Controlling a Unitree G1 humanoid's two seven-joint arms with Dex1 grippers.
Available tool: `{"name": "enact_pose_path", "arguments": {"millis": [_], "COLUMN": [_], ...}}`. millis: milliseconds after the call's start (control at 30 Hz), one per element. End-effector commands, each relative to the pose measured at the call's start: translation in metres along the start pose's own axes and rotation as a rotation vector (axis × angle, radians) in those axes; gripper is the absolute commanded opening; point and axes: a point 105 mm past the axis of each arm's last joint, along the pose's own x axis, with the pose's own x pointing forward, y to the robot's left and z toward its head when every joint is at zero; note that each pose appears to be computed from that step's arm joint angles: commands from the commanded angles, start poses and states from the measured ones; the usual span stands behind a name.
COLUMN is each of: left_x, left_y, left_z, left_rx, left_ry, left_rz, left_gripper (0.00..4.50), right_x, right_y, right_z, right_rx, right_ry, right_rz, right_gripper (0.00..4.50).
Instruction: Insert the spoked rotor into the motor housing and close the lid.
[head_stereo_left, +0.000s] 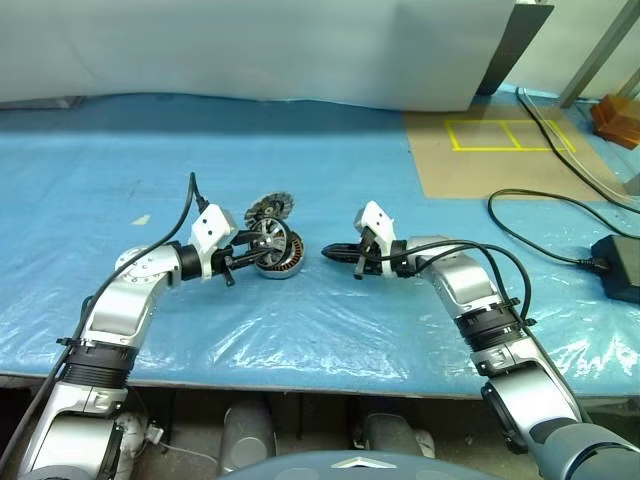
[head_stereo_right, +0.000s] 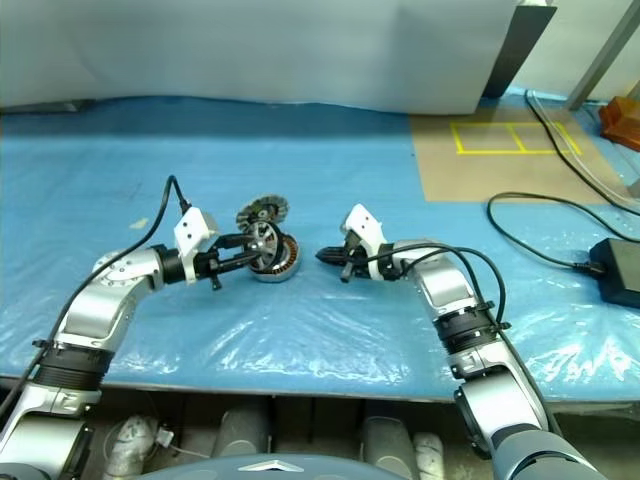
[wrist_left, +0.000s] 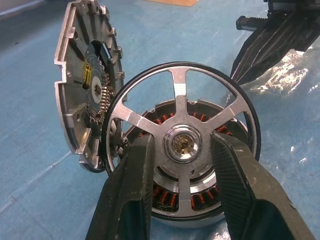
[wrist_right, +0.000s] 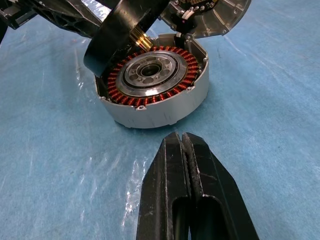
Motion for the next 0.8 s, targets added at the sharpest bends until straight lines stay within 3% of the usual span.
{"name": "enact_pose_path", "arguments": {"millis": [33,500,667,800], "left_x": [-0.010,-0.008,-0.008,-0.009], "left_y": [0.005,-0.001,0.001,0.004], "left_z": [0.013,0.007,0.003,0.007], "left_rx": [0.008,0.002,0.002,0.012], "left_ry": [-0.033,-0.007,0.023,0.016], "left_rz": [0.026,-0.003,0.008,0.005], "left_gripper": [1.47,1.47,3.00,3.00], "right_x": [0.004,0.006,0.005,0.005], "right_y": [0.001,0.000,0.000,0.001], "right_z": [0.011,0.012,0.010,0.009], "right_rx": [-0.032,-0.038,-0.037,-0.034], "right_ry": [-0.029,-0.032,-0.030,-0.030], "right_rz": [0.015,0.017,0.012,0.010], "right_gripper": [0.00,0.00,0.00,0.00]}}
